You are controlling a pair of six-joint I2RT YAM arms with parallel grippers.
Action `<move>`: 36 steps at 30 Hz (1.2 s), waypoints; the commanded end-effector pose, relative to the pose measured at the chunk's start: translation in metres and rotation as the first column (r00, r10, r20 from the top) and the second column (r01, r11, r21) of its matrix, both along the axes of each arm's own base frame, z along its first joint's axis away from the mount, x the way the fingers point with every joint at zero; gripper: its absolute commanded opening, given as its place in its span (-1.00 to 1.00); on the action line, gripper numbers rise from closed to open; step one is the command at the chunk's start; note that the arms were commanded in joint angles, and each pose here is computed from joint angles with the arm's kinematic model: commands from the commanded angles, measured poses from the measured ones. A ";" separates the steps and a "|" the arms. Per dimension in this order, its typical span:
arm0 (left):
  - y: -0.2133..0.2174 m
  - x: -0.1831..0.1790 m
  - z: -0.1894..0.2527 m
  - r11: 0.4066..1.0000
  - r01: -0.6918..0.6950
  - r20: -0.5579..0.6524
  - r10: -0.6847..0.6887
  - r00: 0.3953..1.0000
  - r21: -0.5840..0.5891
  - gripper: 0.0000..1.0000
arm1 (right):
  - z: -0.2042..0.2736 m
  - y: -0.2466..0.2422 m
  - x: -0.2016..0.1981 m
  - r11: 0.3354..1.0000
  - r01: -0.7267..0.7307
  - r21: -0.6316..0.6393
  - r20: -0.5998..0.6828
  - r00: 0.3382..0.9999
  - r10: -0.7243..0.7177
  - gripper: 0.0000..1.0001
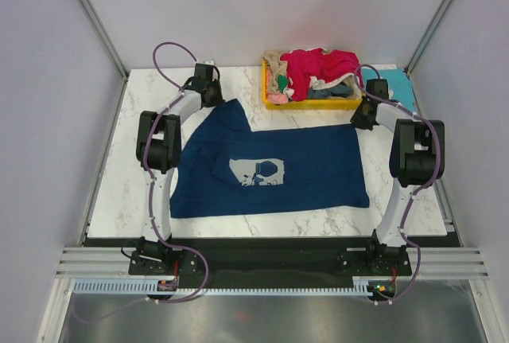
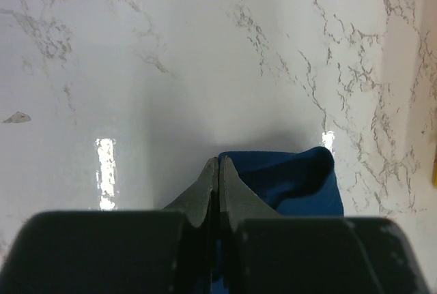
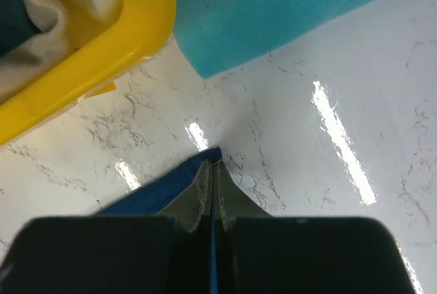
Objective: Fold and stack the t-shirts
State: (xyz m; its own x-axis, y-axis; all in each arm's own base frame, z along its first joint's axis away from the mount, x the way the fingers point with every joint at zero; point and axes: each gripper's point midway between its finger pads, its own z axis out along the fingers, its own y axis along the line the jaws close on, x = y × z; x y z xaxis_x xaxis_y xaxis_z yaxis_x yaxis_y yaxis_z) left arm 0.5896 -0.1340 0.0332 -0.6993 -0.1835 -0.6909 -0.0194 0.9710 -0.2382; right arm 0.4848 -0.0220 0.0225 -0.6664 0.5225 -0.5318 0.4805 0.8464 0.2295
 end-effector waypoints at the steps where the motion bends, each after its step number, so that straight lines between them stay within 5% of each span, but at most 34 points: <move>1: 0.017 0.005 0.031 0.998 -0.033 -0.001 0.033 0.999 0.045 -0.96 | 0.016 0.002 0.005 0.999 -0.030 -0.014 0.013 0.999 0.031 -1.00; 6: 0.027 -0.011 0.113 0.998 -0.058 0.080 0.055 0.995 0.032 -0.96 | 0.043 0.002 0.005 0.999 -0.038 -0.016 0.063 0.997 0.039 -1.00; 13: 0.035 -0.055 0.156 0.998 -0.030 0.053 0.027 0.998 0.061 -0.96 | 0.060 0.012 -0.004 0.998 -0.056 0.020 0.098 0.994 0.054 -1.00; 29: 0.047 -0.222 0.134 0.992 -0.122 -0.173 0.125 0.977 0.032 -0.96 | 0.073 0.006 -0.044 1.000 -0.004 0.030 0.161 0.987 0.000 -1.00; 36: 0.054 -0.273 0.137 0.992 -0.127 -0.179 0.126 0.976 0.008 -0.96 | 0.066 0.003 -0.059 1.000 0.002 0.028 0.146 0.989 -0.006 -1.00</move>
State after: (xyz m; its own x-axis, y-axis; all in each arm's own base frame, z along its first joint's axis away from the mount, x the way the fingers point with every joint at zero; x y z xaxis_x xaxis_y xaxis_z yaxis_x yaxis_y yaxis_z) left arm 0.3311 -0.0843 0.1589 -0.8050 -0.2383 -0.5434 -0.1518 0.9681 -0.1995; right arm 0.4227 -0.0136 0.0745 -0.6261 0.5316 -0.5704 0.4462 0.8442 0.2969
